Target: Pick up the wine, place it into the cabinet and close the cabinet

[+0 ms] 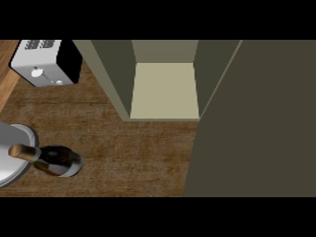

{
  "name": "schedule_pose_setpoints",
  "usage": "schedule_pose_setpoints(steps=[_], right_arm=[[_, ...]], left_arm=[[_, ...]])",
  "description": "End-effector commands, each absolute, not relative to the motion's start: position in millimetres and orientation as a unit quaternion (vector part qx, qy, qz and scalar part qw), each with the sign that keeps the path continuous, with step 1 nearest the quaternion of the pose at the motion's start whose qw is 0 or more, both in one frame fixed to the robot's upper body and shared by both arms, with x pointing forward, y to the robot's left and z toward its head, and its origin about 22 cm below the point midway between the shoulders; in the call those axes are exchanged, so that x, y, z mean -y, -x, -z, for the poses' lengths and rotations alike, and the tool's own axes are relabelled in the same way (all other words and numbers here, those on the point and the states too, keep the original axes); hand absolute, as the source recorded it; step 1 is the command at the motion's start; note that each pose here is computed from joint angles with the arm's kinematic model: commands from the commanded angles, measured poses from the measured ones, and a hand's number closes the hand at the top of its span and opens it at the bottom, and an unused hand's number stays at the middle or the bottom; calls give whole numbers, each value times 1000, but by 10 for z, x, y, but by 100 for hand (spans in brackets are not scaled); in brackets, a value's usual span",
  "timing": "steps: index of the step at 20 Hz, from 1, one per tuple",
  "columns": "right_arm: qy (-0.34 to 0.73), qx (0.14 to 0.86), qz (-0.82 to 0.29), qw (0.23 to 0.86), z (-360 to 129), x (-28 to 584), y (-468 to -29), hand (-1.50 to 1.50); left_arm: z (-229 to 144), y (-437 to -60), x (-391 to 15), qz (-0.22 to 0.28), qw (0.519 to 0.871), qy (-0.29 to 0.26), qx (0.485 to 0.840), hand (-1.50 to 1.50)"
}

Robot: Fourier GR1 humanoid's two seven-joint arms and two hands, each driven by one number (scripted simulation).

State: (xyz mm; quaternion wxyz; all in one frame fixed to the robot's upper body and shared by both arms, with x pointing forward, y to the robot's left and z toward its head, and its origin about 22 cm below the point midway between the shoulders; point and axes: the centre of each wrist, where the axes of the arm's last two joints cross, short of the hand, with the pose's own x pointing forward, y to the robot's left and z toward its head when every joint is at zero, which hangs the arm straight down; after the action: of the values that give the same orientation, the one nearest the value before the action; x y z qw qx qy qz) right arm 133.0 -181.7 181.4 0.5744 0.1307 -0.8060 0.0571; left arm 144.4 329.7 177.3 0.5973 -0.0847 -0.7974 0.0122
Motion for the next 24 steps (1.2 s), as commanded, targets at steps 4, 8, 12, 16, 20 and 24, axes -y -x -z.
schedule_pose_setpoints(steps=[4,8,12,16,20,24], right_arm=[[-113,825,-48,552,-2054,1828,-990,-150],[-113,819,-41,561,-2047,1727,-1008,-150],[-115,822,-47,556,-2131,1880,-876,-150],[-114,823,-40,555,-2082,1796,-889,-150],[-115,824,-43,553,-2099,1735,-922,-150],[-110,824,-50,553,-2145,1755,-971,-150]], left_arm=[[-1923,-1271,-3177,-5,589,86,804,-150],[-1857,-1440,-3342,-13,602,80,794,-150],[-1743,-1405,-3287,-9,612,83,786,-150],[-1658,-1437,-3378,-17,614,69,786,-150],[-1558,-1663,-3384,-24,617,71,783,-150],[-1366,-1541,-3423,-19,627,70,776,-150]])
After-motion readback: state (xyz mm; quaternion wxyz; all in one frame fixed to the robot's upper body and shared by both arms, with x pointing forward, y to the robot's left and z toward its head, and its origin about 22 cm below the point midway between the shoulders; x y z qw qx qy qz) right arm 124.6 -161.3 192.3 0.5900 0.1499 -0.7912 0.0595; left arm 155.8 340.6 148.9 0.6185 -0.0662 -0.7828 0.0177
